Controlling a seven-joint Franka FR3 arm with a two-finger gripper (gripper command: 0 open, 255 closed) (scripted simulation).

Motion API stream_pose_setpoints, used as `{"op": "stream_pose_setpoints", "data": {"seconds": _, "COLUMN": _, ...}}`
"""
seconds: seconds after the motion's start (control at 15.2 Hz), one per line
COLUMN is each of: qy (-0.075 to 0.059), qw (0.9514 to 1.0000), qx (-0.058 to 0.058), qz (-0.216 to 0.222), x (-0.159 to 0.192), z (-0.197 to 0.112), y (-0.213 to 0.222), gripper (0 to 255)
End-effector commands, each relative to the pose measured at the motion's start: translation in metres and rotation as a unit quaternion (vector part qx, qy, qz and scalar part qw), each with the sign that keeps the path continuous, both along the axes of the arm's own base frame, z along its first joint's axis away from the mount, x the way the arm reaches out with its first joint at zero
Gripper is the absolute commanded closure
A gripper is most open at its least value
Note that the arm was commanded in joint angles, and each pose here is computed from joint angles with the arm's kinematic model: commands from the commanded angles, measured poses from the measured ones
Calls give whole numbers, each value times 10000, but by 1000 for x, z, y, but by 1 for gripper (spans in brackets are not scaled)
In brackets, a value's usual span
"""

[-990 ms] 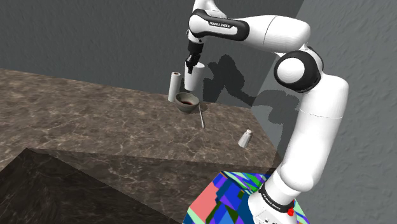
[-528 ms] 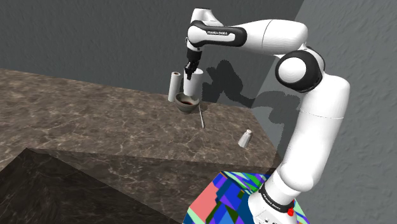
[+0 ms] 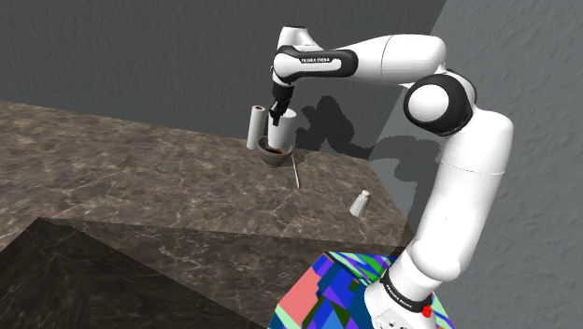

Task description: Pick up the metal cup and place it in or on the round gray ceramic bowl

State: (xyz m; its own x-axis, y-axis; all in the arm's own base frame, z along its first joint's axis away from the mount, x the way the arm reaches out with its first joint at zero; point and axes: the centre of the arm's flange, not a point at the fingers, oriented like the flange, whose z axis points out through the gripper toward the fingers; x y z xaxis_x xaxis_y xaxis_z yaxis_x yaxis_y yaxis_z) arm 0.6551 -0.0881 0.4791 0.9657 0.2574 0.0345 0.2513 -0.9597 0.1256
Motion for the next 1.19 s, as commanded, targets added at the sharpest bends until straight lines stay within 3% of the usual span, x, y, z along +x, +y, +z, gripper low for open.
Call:
{"op": "stream_pose_setpoints", "data": {"seconds": 0.0, "qy": -7, "qw": 10000, "qx": -1, "qz": 1, "x": 0, "z": -1, "y": 0, "gripper": 255}}
{"op": "stream_pose_setpoints", "data": {"seconds": 0.33, "qy": -7, "qw": 10000, "qx": -1, "qz": 1, "x": 0, "z": -1, "y": 0, "gripper": 255}}
{"op": "stream_pose_setpoints", "data": {"seconds": 0.4, "qy": -7, "qw": 10000, "qx": -1, "qz": 1, "x": 0, "z": -1, "y": 0, "gripper": 0}}
{"op": "stream_pose_setpoints", "data": {"seconds": 0.73, "qy": -7, "qw": 10000, "qx": -1, "qz": 1, "x": 0, "z": -1, "y": 0, "gripper": 0}}
{"op": "stream_pose_setpoints", "data": {"seconds": 0.99, "qy": -7, "qw": 10000, "qx": -1, "qz": 1, "x": -3, "z": 49, "y": 6, "gripper": 0}}
{"op": "stream_pose_setpoints", "data": {"seconds": 1.12, "qy": -7, "qw": 10000, "qx": -1, "qz": 1, "x": -3, "z": 49, "y": 6, "gripper": 0}}
